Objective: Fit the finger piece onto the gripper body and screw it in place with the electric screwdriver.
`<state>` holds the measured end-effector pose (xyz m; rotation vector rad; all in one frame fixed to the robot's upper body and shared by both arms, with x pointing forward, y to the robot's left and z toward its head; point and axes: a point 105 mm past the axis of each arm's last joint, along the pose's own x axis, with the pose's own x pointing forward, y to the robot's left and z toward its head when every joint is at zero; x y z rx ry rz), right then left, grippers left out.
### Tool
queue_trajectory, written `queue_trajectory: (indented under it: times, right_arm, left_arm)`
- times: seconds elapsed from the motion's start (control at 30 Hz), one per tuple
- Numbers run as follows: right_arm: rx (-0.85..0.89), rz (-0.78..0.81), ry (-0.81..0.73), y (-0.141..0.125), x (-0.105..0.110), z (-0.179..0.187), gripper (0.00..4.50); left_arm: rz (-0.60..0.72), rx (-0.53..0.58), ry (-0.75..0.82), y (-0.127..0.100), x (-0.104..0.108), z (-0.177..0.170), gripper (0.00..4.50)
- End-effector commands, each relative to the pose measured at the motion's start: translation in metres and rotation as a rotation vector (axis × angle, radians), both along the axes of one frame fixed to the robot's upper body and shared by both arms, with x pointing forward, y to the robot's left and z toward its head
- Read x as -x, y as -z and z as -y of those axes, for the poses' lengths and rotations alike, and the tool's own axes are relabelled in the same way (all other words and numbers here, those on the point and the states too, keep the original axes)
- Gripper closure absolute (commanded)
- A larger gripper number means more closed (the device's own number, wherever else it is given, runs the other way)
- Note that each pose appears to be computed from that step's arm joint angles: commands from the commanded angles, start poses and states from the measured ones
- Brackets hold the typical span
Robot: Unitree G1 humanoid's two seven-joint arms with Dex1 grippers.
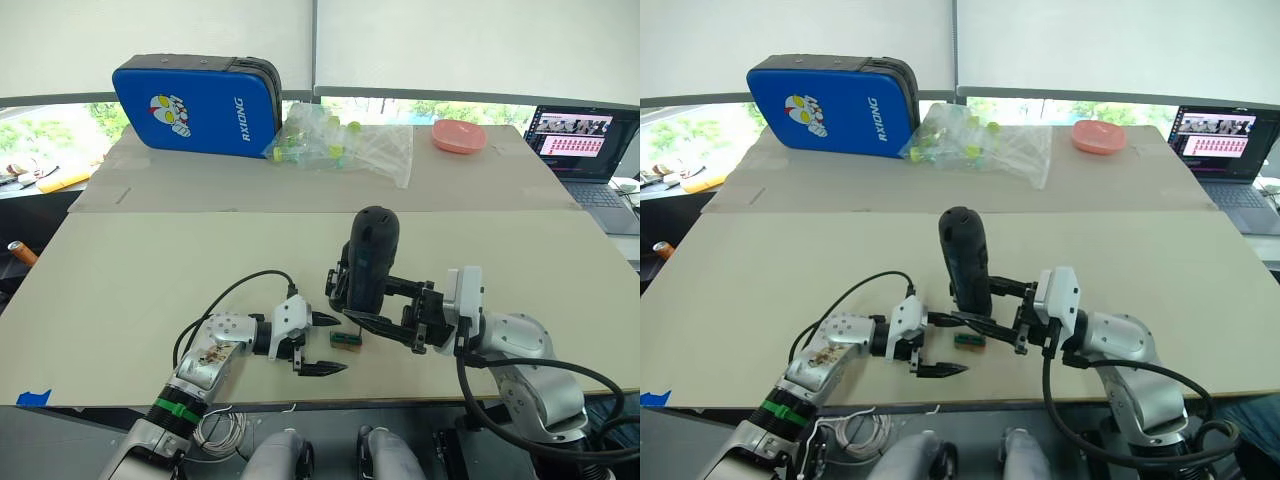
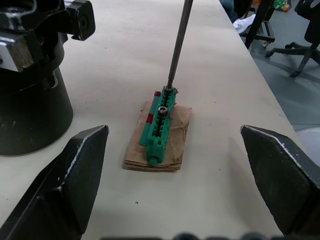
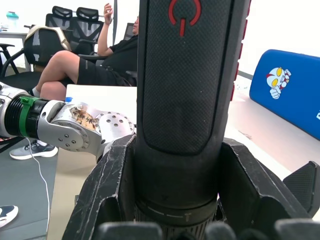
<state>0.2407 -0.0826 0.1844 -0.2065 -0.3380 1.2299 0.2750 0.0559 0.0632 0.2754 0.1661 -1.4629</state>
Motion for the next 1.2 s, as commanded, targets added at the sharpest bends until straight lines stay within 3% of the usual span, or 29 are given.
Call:
queue_trajectory:
  times: [0.03,0.8,1.0,1.2]
  right_arm:
    - [-0.031,0.052,-0.007,-0.009,0.003,-0.001,2.62]
    - [-0.076,0.073,-0.03,-0.022,0.004,-0.003,2.62]
    - [-0.107,0.084,-0.049,-0.034,0.009,-0.004,2.62]
    - [-0.108,0.103,-0.065,-0.046,0.014,-0.003,2.62]
  left_arm:
    - [-0.053,-0.031,0.008,0.014,0.007,-0.003,0.0]
    - [-0.037,-0.015,-0.012,0.008,0.002,-0.012,0.0]
    - [0.02,0.061,-0.007,-0.012,0.0,-0.019,0.0]
    - [0.063,0.025,0.041,-0.026,0.001,-0.035,0.0]
